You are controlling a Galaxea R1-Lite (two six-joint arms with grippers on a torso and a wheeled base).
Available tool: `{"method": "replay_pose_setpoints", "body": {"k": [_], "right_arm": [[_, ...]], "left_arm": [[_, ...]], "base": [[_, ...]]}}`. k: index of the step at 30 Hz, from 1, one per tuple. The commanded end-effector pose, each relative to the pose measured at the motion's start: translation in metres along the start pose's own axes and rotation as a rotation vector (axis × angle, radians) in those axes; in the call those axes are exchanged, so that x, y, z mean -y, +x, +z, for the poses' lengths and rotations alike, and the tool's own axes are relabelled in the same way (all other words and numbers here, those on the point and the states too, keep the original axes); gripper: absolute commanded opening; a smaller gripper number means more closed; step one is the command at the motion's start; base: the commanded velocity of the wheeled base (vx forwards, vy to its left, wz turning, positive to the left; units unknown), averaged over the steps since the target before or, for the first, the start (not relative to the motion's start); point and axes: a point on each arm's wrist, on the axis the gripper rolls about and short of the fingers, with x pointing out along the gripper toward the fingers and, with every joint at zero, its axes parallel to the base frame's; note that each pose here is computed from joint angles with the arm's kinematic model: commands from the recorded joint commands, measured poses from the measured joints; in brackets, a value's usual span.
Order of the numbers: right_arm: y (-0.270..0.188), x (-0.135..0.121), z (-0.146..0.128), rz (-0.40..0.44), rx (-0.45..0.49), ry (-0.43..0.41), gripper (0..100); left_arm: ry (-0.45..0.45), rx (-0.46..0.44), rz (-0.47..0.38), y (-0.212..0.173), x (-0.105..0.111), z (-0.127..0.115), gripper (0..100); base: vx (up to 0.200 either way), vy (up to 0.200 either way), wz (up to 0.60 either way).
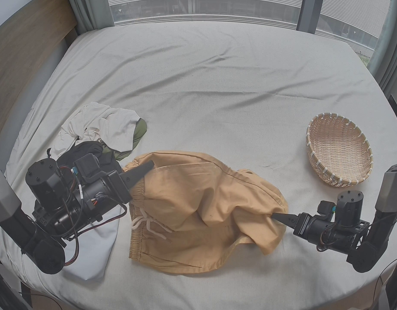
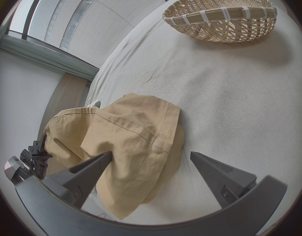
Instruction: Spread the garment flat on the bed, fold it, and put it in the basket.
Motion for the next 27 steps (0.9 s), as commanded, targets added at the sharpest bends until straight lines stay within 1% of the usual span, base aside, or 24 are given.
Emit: {"method": "replay_pose_setpoints", "body": {"k": [1, 6, 10, 16, 22, 27], "right_arm": [[0.013, 0.01, -0.009, -0.01, -0.017, 0.025, 100], [0.023, 0.008, -0.011, 0.015, -0.01, 0.028, 100], [0.023, 0.002, -0.004, 0.044, 0.019, 0.046, 100], [0.009, -0.015, 0.016, 0.109, 0.106, 0.031, 100], [-0.004, -0.027, 0.026, 0.154, 0.154, 0.018, 100], [-0.006, -0.03, 0.03, 0.167, 0.176, 0.015, 100]], "left_arm": [[-0.001, -0.001, 0.001, 0.0, 0.0, 0.0, 0], [0.0, 0.001, 0.0, 0.0, 0.0, 0.0, 0], [0.003, -0.004, 0.004, 0.001, -0.001, -0.001, 0], [0.003, -0.006, 0.003, 0.001, -0.001, -0.002, 0], [0.0, -0.013, 0.01, 0.002, -0.004, -0.004, 0], [0.0, -0.013, 0.01, 0.002, -0.003, -0.004, 0]], "base": [[0.0, 0.0, 0.0], [0.0, 0.0, 0.0], [0.0, 0.0, 0.0], [0.0, 0.0, 0.0], [0.0, 0.0, 0.0], [0.0, 0.0, 0.0]]}}
